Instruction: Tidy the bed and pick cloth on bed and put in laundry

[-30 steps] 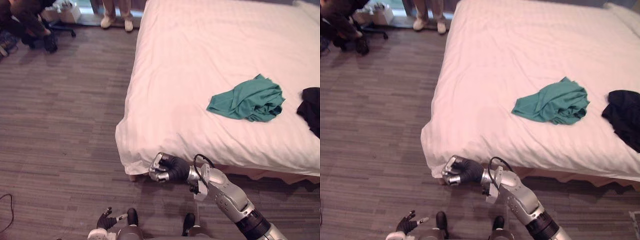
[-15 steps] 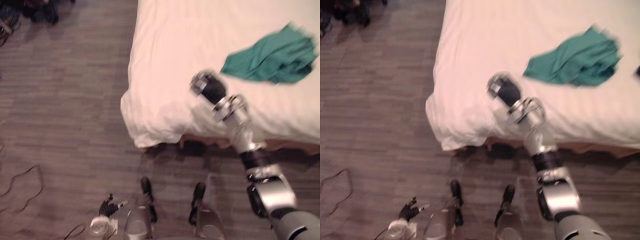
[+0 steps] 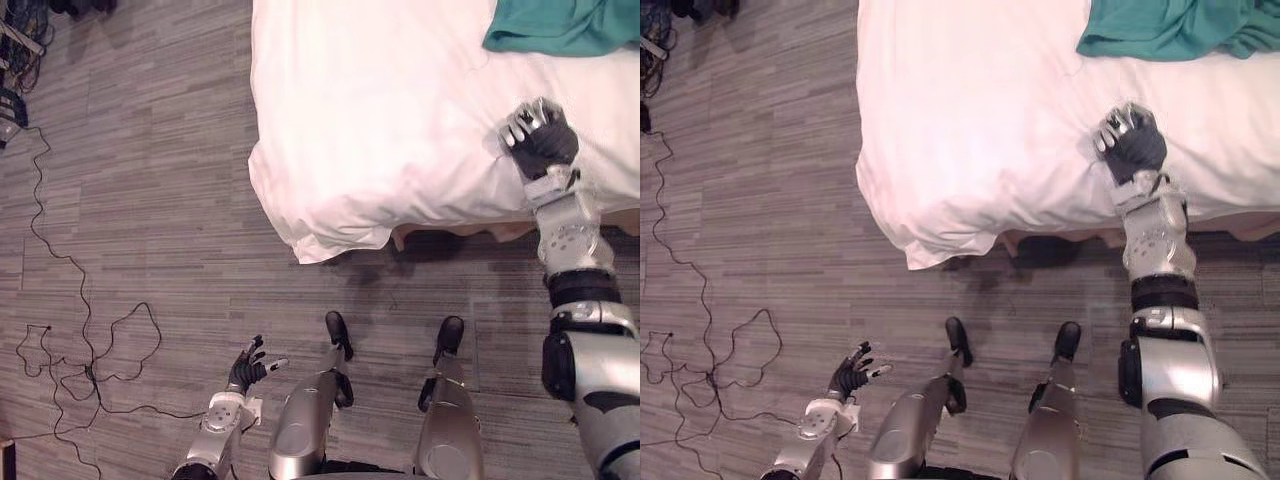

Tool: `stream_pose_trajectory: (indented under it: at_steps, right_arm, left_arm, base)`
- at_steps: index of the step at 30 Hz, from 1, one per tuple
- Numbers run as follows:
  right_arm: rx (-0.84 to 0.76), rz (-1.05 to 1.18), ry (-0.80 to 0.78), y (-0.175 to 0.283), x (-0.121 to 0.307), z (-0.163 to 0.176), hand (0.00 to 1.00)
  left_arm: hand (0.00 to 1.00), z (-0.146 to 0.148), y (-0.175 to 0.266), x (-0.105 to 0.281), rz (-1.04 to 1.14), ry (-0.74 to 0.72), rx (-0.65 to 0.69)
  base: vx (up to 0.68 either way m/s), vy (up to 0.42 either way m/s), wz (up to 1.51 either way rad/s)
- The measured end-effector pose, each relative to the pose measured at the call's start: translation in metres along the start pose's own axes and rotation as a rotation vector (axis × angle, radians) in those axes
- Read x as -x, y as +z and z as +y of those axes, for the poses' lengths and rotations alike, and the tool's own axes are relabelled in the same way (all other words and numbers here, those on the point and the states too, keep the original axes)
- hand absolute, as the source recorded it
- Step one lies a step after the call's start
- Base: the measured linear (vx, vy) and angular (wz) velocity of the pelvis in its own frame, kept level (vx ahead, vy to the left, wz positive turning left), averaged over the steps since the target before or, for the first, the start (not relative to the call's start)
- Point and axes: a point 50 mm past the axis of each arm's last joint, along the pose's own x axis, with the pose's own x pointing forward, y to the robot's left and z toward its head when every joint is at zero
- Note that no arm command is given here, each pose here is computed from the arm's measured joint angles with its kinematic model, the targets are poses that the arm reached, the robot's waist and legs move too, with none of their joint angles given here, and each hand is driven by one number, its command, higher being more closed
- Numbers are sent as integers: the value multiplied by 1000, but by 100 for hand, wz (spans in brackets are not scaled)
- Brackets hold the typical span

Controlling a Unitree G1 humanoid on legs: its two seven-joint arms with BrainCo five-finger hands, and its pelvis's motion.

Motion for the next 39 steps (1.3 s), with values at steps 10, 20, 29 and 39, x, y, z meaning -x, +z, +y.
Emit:
stream_pose_trajectory:
  at_steps: [10, 20, 29, 39]
  right_arm:
    - [-64, 208, -632, -80, 185, -115, 0]
    - [-52, 491, -519, -133, 198, -97, 0]
    - [271, 709, -504, -123, 203, -120, 0]
    - [535, 733, -183, -133, 167, -87, 0]
  left_arm:
    - [0, 3, -32, 10, 155, 101, -15]
    - [0, 5, -77, 32, 382, 134, -137]
    - [0, 15, -99, 44, 555, 168, -189]
    - [0, 2, -77, 28, 411, 136, -104]
  base:
    - [132, -48, -40]
    - [44, 1, -73]
    - [126, -138, -153]
    - [239, 97, -171]
